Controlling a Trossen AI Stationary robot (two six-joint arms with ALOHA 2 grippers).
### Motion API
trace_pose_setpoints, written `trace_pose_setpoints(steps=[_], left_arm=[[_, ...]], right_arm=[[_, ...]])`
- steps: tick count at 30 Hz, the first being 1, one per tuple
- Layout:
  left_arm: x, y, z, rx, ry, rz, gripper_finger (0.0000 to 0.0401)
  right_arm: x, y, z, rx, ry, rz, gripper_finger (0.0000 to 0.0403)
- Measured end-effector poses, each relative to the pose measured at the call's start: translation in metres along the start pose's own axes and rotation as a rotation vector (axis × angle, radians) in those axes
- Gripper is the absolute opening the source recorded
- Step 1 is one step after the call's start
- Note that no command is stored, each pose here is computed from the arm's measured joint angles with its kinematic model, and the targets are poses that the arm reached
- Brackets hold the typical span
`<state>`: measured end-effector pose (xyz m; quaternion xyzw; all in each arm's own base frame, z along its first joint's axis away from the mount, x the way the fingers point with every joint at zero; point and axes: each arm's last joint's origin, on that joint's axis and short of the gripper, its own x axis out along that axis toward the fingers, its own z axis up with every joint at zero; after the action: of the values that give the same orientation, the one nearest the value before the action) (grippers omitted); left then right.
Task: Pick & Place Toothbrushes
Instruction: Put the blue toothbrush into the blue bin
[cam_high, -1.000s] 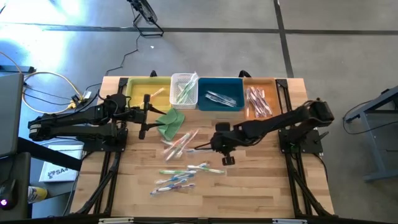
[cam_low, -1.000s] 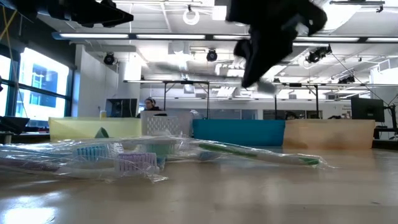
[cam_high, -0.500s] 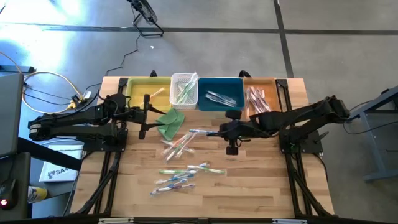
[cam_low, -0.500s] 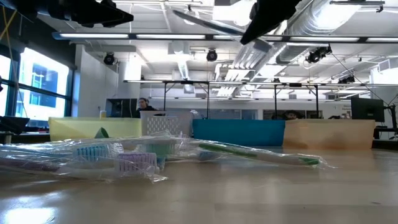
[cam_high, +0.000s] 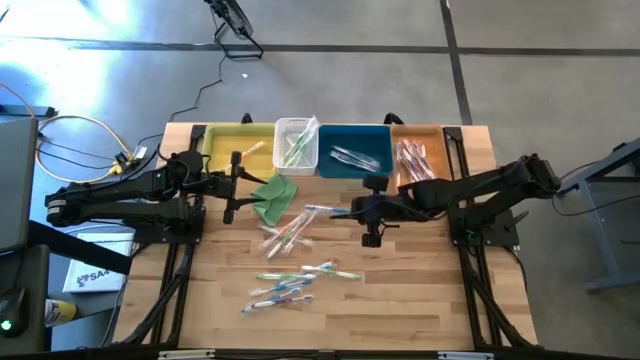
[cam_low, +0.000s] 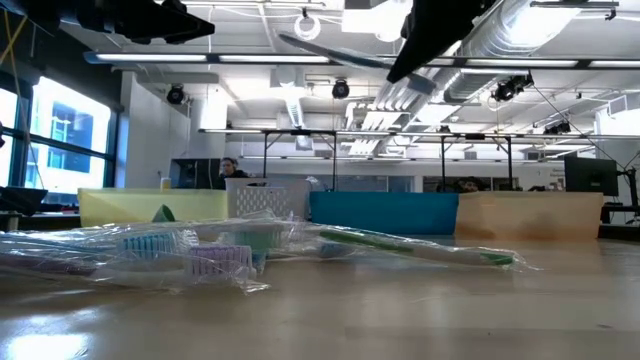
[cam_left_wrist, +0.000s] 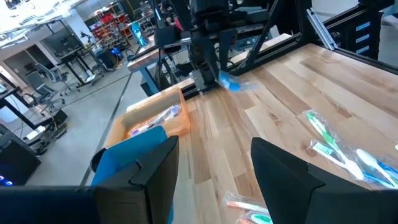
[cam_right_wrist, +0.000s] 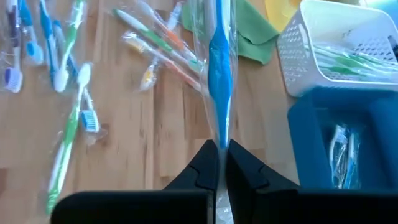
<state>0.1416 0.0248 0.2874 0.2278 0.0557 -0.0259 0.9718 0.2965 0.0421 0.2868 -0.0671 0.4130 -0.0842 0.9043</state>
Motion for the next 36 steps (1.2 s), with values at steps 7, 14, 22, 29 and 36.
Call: trace_pose_setpoints(steps=[7,14,22,29,36], left_arm=[[0.000,0.000,0.000,0.003,0.000,-0.001,0.0195],[0.000,0.000,0.000,0.003,0.000,-0.001,0.0195],[0.000,0.000,0.000,0.004,0.000,-0.001,0.0195],[0.000,0.000,0.000,0.004,0.000,-0.001,0.0195],[0.000,0.000,0.000,0.004,0.000,-0.001,0.0195]], right_arm=[[0.006,-0.020,0.001,0.046,0.012,-0.041,0.0005],[0.012,-0.048,0.000,0.084,0.031,-0.099,0.0005],[0.018,-0.087,-0.008,0.155,0.093,-0.183,0.0005],[0.020,-0.121,-0.018,0.249,0.136,-0.221,0.0005],[0.027,-0.144,-0.020,0.317,0.110,-0.254,0.0005]])
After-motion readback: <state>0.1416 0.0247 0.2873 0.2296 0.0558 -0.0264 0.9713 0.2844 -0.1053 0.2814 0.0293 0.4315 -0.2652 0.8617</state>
